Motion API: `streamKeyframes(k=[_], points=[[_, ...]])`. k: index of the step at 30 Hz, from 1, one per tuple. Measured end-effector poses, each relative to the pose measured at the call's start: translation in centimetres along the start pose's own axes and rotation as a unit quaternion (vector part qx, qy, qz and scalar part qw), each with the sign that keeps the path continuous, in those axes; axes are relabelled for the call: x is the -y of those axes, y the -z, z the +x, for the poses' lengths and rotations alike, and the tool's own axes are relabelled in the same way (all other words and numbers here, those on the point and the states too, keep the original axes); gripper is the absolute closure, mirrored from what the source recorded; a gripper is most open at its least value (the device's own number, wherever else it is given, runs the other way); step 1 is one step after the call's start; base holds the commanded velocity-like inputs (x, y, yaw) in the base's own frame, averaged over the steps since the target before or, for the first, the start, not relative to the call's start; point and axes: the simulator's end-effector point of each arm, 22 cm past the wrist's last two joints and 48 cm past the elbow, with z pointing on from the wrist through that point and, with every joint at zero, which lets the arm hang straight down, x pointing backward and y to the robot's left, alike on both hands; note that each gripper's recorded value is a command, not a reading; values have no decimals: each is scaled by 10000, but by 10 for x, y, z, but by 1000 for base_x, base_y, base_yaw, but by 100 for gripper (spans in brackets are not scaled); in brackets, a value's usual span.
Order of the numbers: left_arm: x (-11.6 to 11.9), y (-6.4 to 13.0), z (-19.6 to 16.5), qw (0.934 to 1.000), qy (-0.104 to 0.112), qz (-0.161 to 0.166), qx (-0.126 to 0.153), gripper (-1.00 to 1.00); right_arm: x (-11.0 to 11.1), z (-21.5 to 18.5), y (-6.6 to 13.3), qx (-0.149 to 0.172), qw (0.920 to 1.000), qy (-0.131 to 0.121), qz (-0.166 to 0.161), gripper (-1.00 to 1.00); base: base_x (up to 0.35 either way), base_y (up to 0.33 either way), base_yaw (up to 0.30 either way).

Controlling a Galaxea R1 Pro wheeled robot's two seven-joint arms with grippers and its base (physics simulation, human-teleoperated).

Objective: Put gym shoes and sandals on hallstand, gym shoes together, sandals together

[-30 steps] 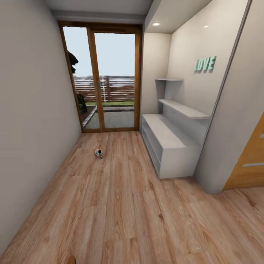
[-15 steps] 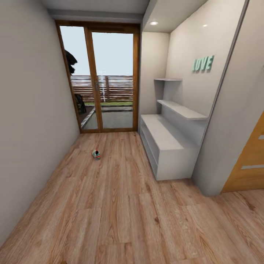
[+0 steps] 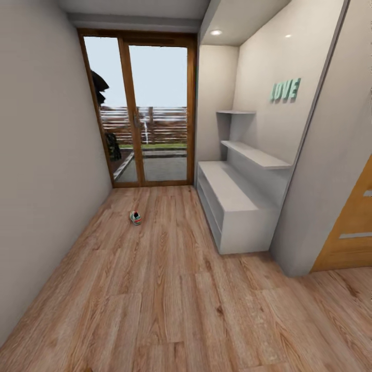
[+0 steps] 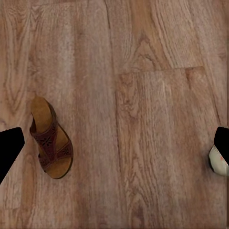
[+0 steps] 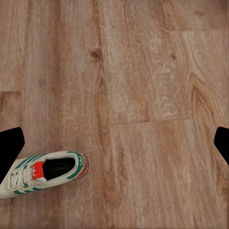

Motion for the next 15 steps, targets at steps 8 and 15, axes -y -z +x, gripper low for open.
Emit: streamKeyframes(k=[8,15], points=[[0,0,0,10000,6,0,-1,-100,0,0,0,0,10000,-4,0,-100,0,-234,0],[0,0,0,10000,3,0,0,-100,0,0,0,1,10000,-5,4,-100,0,-265,41]])
